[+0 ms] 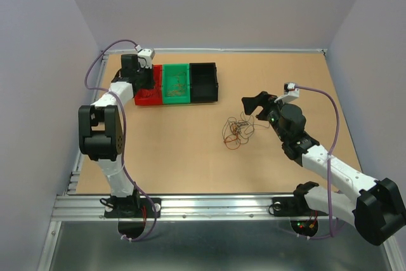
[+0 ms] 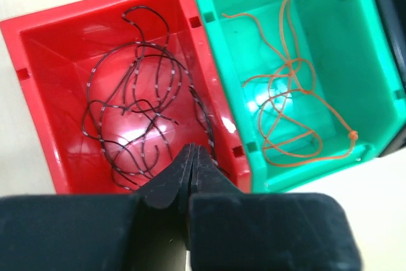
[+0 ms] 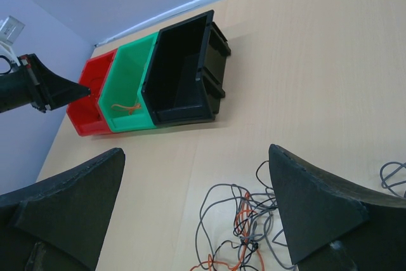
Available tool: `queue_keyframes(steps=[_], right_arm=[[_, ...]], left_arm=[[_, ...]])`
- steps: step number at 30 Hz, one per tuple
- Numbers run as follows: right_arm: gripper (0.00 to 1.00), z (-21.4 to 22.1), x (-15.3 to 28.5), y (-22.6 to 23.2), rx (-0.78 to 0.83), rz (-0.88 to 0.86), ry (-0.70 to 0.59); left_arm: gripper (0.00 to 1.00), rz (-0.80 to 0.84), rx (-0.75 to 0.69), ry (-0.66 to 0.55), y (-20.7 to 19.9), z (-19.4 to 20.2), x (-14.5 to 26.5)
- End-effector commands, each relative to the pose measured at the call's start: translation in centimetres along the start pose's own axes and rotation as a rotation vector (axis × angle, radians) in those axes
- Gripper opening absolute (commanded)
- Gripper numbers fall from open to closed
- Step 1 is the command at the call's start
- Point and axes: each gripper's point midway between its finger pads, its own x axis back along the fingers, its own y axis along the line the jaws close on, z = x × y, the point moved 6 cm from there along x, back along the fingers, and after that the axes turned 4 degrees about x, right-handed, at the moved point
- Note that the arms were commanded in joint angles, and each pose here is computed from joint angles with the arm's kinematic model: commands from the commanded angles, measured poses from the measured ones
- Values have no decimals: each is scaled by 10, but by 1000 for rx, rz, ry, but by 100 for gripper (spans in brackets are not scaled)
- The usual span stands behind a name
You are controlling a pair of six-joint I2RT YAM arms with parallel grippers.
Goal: Untangle the cables
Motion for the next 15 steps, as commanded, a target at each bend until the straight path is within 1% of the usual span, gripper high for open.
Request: queue_keyframes(steps=[1, 9, 10, 11, 13, 15], right_arm=[[100, -5, -1, 4, 7, -29, -35], [100, -7, -1, 6, 8, -35, -39], [100, -7, -1, 6, 8, -36, -38], [100, -6, -1, 5, 8, -34, -36], [100, -6, -1, 6, 8, -38, -35], [100, -7, -1, 6, 8, -39, -37]], left_arm=[[0, -31, -22, -40, 4, -21, -4], [0, -169, -24, -15, 24, -15, -15], [0, -210, -24, 9, 30, -7, -21], [0, -228, -24, 15, 34, -6, -25], [0, -254, -21, 68, 38, 3, -31], [0, -286, -26, 112, 39, 17, -44]])
